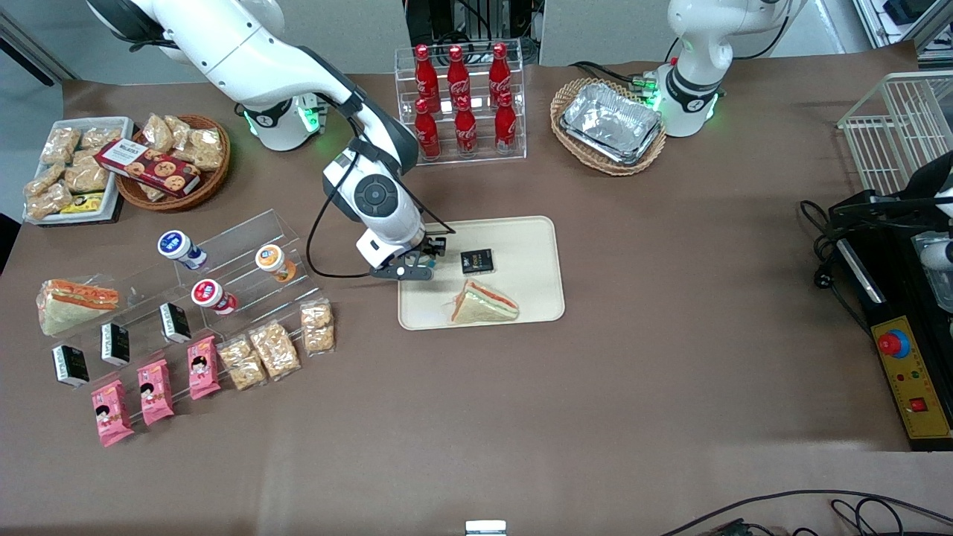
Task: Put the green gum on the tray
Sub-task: 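Lower the bottle onto the tray beside the black tissue pack, then open the right gripper to release the bottle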
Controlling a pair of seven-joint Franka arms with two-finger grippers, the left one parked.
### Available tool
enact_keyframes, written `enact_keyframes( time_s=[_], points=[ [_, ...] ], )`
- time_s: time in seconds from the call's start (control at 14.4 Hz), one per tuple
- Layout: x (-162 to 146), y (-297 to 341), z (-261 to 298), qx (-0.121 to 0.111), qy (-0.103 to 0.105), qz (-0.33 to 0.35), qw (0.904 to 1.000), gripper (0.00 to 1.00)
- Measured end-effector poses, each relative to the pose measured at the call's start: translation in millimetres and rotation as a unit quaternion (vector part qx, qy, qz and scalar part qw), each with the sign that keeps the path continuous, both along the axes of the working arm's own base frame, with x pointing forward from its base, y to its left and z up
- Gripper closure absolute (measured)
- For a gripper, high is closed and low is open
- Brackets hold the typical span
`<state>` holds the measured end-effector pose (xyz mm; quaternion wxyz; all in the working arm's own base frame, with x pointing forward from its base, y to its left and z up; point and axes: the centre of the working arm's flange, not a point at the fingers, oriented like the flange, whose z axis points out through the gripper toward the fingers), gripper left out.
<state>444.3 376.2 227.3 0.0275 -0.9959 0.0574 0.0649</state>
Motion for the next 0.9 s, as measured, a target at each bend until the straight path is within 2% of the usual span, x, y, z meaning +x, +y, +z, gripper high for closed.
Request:
enact_keyframes(
  time_s=[0.69,0.76,0.9],
  points=[
    [-13.6,10.5,-6.0,0.004,-0.004,-0.009,0.9999,0.39],
    [-13.5,10.4,-6.0,0.004,-0.004,-0.01,0.9999,0.37],
    [-13.4,10.3,-6.1,0.003,-0.004,-0.012,0.9999,0.22]
  ],
)
